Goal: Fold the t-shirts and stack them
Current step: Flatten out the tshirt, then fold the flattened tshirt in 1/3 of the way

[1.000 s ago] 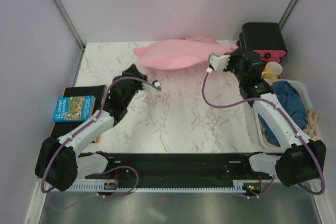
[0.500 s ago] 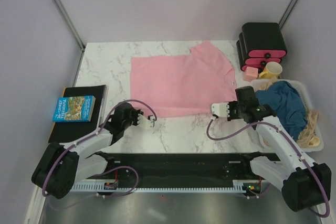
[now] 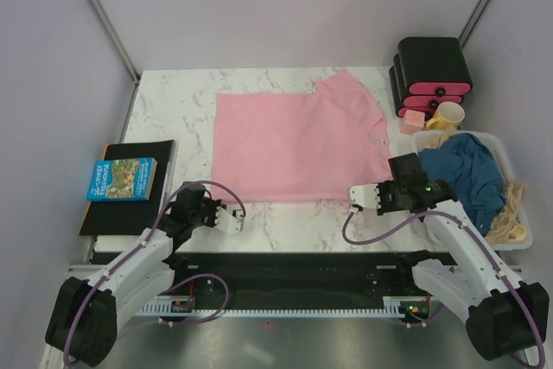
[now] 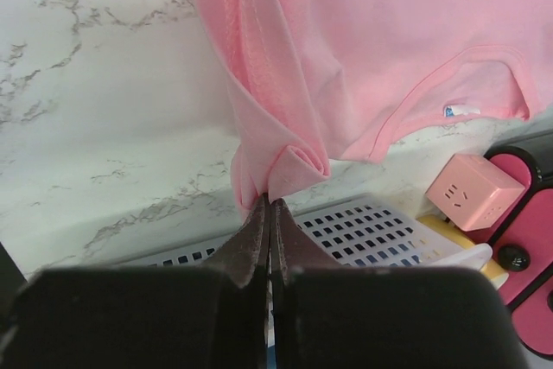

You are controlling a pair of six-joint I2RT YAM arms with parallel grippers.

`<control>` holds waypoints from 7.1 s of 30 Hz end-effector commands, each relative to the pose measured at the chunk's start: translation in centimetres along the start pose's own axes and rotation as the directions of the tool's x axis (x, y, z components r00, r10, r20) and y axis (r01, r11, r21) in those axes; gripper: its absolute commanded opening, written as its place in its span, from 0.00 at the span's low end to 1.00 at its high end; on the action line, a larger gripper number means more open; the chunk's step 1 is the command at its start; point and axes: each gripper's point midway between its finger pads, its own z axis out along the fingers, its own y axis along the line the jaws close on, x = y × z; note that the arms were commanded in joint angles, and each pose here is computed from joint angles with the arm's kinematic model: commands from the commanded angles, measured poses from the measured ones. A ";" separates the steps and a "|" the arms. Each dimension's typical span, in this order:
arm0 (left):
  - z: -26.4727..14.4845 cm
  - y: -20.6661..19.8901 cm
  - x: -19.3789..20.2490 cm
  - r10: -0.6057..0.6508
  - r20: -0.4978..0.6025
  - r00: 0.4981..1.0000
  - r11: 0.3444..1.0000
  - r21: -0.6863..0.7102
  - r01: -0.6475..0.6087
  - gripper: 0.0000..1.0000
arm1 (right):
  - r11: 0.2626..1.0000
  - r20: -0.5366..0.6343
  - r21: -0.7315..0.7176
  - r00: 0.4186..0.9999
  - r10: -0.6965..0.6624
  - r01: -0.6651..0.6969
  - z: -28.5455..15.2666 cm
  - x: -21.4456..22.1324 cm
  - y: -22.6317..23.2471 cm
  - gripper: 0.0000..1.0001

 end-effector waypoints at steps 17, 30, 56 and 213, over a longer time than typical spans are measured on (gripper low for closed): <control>-2.7 -3.6 -0.5 -0.006 0.060 0.998 0.993 0.120 -0.001 0.02 | 0.981 0.080 -0.128 0.988 -0.135 0.144 -2.8 -1.1 4.5 0.00; -2.7 5.6 -1.5 -0.040 0.093 0.995 0.998 -0.048 0.044 0.02 | 0.983 0.037 0.087 0.986 -0.164 0.161 -0.5 -1.4 -3.0 0.02; 1.4 13.7 0.3 -0.043 0.048 0.998 0.983 -0.174 0.051 0.02 | 0.933 -0.107 0.340 0.991 -0.086 0.118 -0.3 -0.1 -12.8 0.00; -3.2 6.5 0.7 0.036 0.082 0.996 0.999 0.014 -0.037 0.78 | 0.971 -0.037 -0.200 0.989 -0.141 0.131 2.9 -4.7 0.6 0.54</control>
